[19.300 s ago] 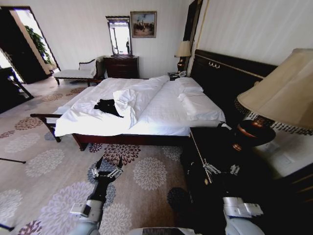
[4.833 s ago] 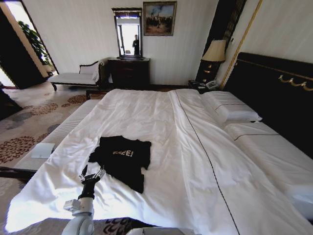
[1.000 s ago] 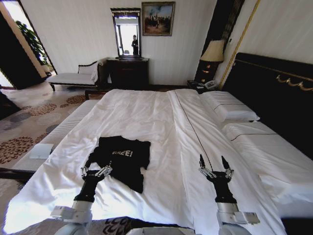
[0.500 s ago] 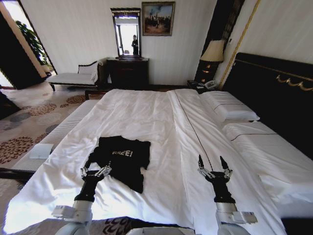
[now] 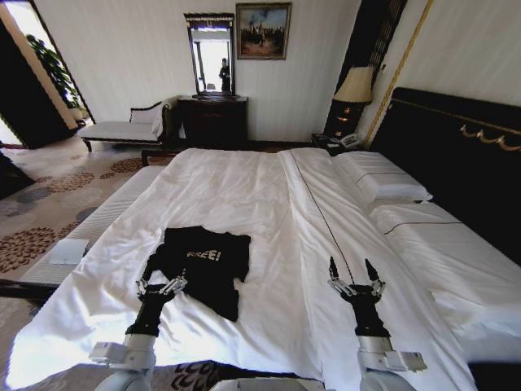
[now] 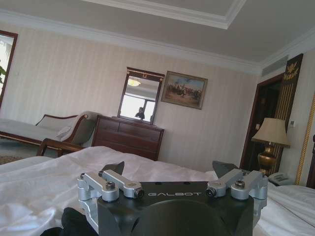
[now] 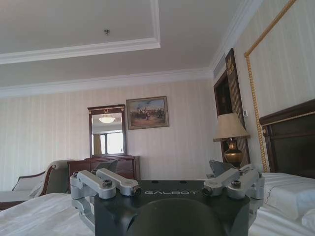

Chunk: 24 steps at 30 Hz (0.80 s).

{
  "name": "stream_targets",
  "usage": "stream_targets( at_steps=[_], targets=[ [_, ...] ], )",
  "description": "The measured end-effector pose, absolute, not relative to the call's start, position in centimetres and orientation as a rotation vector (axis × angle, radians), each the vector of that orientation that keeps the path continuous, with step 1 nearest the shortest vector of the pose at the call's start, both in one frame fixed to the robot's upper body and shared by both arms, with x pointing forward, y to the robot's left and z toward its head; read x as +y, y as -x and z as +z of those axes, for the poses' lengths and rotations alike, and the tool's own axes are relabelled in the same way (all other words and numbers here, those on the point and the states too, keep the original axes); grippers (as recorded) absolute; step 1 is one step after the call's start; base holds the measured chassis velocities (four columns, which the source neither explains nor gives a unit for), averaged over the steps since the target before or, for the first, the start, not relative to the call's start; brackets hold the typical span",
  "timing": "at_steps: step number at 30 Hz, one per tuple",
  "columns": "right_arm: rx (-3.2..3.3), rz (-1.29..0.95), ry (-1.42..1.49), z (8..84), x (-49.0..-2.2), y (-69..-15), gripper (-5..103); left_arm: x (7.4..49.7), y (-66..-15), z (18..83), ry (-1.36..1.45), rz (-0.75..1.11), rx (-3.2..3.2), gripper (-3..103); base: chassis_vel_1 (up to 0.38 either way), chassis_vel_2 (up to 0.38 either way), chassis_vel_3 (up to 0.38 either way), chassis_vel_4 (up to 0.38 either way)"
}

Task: Fold the clothes on the bed.

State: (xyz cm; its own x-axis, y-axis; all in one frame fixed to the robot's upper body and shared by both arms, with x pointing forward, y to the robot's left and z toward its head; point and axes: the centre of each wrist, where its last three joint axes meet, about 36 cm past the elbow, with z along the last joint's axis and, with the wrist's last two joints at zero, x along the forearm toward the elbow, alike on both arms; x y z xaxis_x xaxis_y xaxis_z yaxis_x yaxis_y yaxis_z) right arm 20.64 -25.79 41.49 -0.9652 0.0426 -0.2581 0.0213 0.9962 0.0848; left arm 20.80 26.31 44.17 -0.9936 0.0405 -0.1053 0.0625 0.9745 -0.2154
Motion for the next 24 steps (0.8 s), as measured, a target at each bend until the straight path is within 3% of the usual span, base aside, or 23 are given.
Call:
stream_targets(
  at_steps=[24],
  targets=[
    [2.893, 0.106, -0.066, 40.8, -25.6, -20.7, 100, 26.6, -21.0, 42.4, -0.071, -0.349, 3.048, 100, 0.044, 0.047, -0.048, -0.05]
  ],
)
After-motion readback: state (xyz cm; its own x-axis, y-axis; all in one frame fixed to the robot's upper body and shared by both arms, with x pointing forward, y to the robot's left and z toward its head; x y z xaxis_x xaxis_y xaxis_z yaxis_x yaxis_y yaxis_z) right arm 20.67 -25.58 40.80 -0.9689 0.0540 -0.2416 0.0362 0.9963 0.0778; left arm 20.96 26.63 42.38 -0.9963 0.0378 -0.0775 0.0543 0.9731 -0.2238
